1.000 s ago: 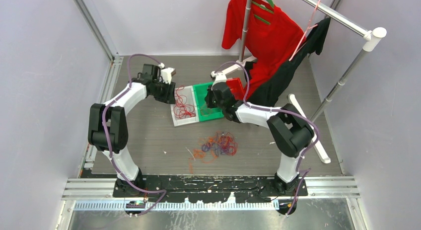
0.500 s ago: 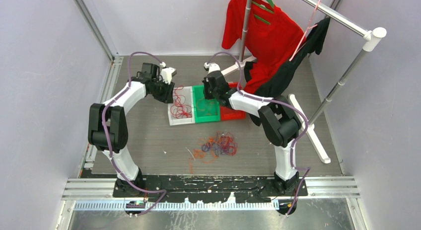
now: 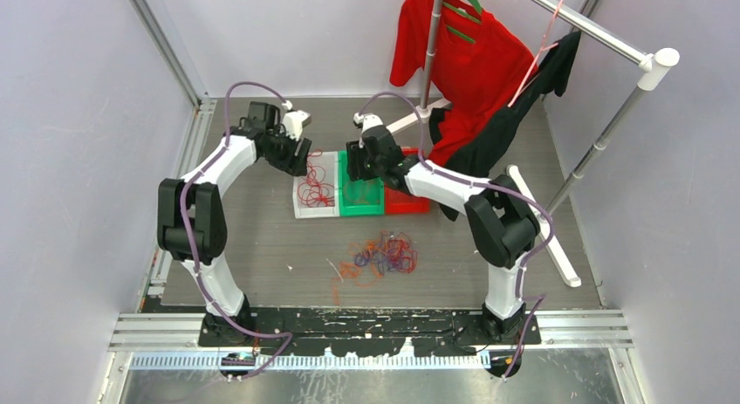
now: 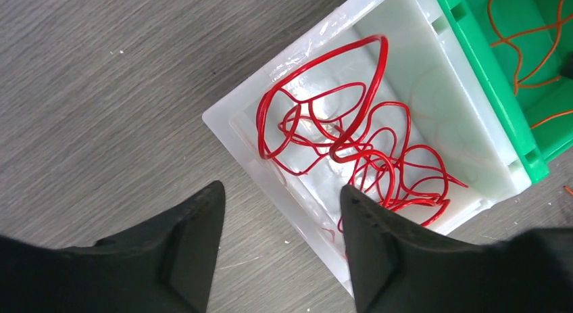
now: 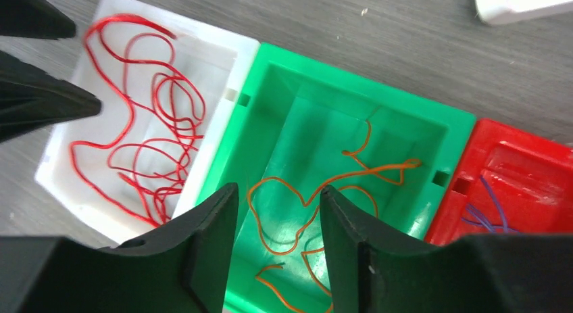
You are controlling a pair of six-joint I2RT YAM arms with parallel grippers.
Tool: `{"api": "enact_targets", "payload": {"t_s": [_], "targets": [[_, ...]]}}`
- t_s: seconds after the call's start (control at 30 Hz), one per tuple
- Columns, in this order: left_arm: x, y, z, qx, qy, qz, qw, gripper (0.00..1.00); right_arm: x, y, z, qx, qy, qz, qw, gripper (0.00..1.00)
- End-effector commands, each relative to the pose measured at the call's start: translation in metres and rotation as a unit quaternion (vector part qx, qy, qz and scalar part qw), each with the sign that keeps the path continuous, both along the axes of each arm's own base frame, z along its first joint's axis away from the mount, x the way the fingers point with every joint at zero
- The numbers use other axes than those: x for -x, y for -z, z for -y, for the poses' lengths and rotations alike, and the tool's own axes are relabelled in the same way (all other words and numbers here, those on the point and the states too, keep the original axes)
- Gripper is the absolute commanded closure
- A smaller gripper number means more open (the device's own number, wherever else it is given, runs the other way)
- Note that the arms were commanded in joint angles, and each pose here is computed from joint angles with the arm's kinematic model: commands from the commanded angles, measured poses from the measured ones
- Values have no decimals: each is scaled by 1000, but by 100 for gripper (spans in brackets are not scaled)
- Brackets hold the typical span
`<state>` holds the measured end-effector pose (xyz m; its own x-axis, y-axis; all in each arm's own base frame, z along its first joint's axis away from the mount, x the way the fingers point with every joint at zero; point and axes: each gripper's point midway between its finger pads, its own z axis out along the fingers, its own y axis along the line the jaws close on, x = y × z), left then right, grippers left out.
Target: Untangle the cables
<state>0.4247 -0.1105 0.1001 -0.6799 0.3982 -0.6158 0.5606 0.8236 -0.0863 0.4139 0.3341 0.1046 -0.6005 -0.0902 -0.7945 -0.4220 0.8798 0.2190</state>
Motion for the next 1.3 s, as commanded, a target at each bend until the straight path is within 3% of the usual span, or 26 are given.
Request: {"api": "enact_targets", "payload": {"t_s": [0.0,0.23,0.3,0.37,0.43,0.57,0.73,0.83,0.97,1.1,1.27], "targets": [[2,-38,3,17,9,28,999,31,5,-70,0,-43,-5,44,998,44],[17,-72,1,24,24,34,999,5,20,-86,15,-31,3,31,999,31],[20,-83,-1,25,24,40,999,1,24,-90,22,-31,12,32,999,20],[25,-92,-3,26,26,40,999,0,27,-98,33,-35,37,39,998,3],[35,-101,-2,32,35,34,998,0,28,-115,49,-58,86,59,993,0],[71,-111,12,70,79,0,994,0,43,-146,65,-95,103,86,986,0],[135,-105,40,106,161,-42,980,9,71,-120,66,-77,66,35,994,1],[179,-82,69,93,226,-70,967,12,92,-86,82,-54,86,6,995,13],[222,-54,103,67,311,-98,943,18,121,-53,98,-72,101,-12,992,25],[229,-27,132,38,362,-112,925,27,141,-33,115,-85,123,-20,989,35],[209,0,159,30,394,-114,912,35,152,-34,129,-101,141,-11,985,41]]}}
